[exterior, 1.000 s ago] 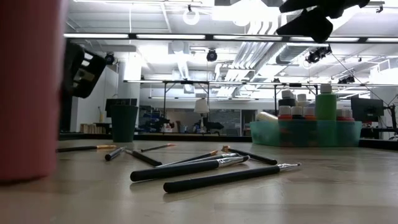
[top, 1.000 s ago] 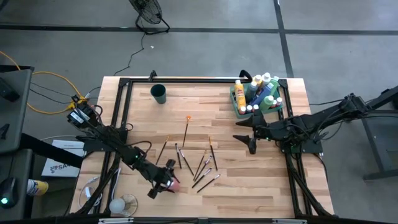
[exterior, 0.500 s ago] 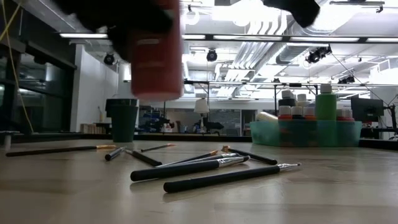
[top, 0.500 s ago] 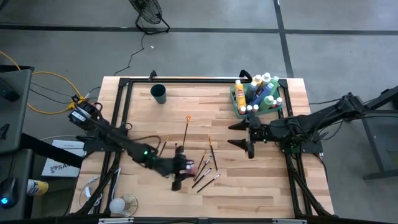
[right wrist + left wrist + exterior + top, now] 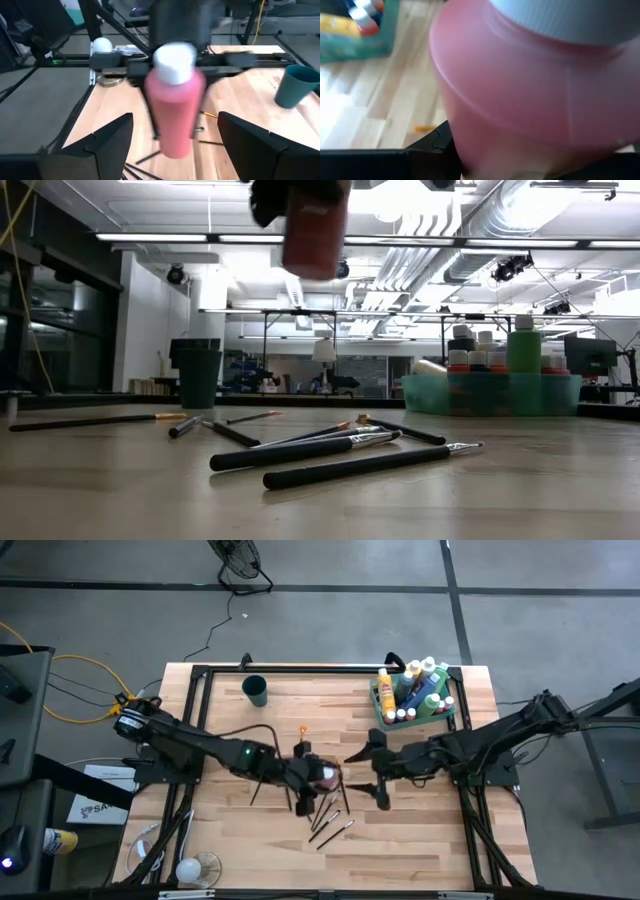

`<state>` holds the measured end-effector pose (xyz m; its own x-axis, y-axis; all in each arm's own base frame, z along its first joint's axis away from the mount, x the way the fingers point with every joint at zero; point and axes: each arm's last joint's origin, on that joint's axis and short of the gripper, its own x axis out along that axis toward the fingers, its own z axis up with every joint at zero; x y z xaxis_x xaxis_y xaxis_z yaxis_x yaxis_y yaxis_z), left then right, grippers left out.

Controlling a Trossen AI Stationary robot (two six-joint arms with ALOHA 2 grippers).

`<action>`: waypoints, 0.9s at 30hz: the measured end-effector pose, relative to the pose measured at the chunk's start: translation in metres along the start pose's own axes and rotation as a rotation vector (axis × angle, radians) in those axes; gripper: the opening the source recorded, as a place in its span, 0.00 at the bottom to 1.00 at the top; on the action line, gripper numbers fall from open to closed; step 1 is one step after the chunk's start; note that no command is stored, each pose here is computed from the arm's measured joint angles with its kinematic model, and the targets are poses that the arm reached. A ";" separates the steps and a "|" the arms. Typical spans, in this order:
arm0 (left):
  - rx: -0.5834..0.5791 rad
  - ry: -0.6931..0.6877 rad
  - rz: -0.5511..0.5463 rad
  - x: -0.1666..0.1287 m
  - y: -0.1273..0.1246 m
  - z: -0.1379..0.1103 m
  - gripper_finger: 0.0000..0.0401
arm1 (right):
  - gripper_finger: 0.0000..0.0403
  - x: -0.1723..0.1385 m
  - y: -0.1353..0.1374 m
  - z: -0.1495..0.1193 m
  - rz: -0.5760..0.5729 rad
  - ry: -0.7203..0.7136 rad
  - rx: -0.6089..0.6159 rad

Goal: Pick & Place Paint Supplies
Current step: Put the big pink paint bottle into the green bin

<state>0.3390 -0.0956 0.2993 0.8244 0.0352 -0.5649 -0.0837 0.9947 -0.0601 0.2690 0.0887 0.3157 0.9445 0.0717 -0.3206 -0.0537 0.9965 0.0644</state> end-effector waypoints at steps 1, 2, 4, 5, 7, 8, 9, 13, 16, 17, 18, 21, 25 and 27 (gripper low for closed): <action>-0.009 -0.012 0.003 -0.001 0.002 0.005 0.42 | 0.71 0.003 0.003 0.000 0.006 -0.003 -0.002; -0.018 -0.019 0.007 -0.001 0.004 0.008 0.42 | 0.71 0.004 0.005 0.001 0.011 -0.008 -0.005; -0.033 -0.029 0.015 -0.002 0.008 0.013 0.42 | 0.71 0.007 0.009 0.002 0.012 -0.028 -0.003; -0.040 -0.033 0.016 -0.003 0.009 0.015 0.42 | 0.71 0.008 0.010 0.004 0.009 -0.051 0.002; -0.049 -0.041 0.019 -0.004 0.011 0.018 0.42 | 0.71 0.007 0.011 0.007 -0.020 -0.092 0.013; -0.052 -0.045 0.015 -0.004 0.012 0.019 0.42 | 0.71 0.007 0.010 0.009 -0.041 -0.117 0.020; -0.057 -0.045 0.010 -0.003 0.012 0.019 0.42 | 0.71 0.006 0.010 0.012 -0.065 -0.139 0.028; -0.063 -0.044 0.003 -0.003 0.011 0.019 0.42 | 0.71 0.008 0.007 0.015 -0.105 -0.174 0.022; -0.064 -0.048 0.001 -0.003 0.011 0.019 0.42 | 0.71 0.018 0.005 0.015 -0.095 -0.204 0.031; -0.064 -0.048 0.002 -0.003 0.011 0.019 0.42 | 0.71 0.022 0.006 0.013 -0.084 -0.205 0.030; -0.065 -0.050 0.001 -0.003 0.011 0.019 0.42 | 0.71 0.026 0.007 0.013 -0.079 -0.216 0.034; -0.066 -0.052 0.000 -0.003 0.011 0.019 0.42 | 0.71 0.033 0.005 0.010 -0.089 -0.220 0.040; -0.068 -0.050 -0.010 -0.003 0.011 0.019 0.42 | 0.66 0.035 0.005 0.010 -0.089 -0.230 0.049; -0.071 -0.048 -0.015 -0.003 0.011 0.019 0.42 | 0.61 0.034 0.006 0.012 -0.087 -0.253 0.056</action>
<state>0.3462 -0.0832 0.3164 0.8516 0.0271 -0.5235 -0.1095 0.9858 -0.1272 0.3053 0.0962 0.3167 0.9961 -0.0343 -0.0814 0.0425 0.9939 0.1014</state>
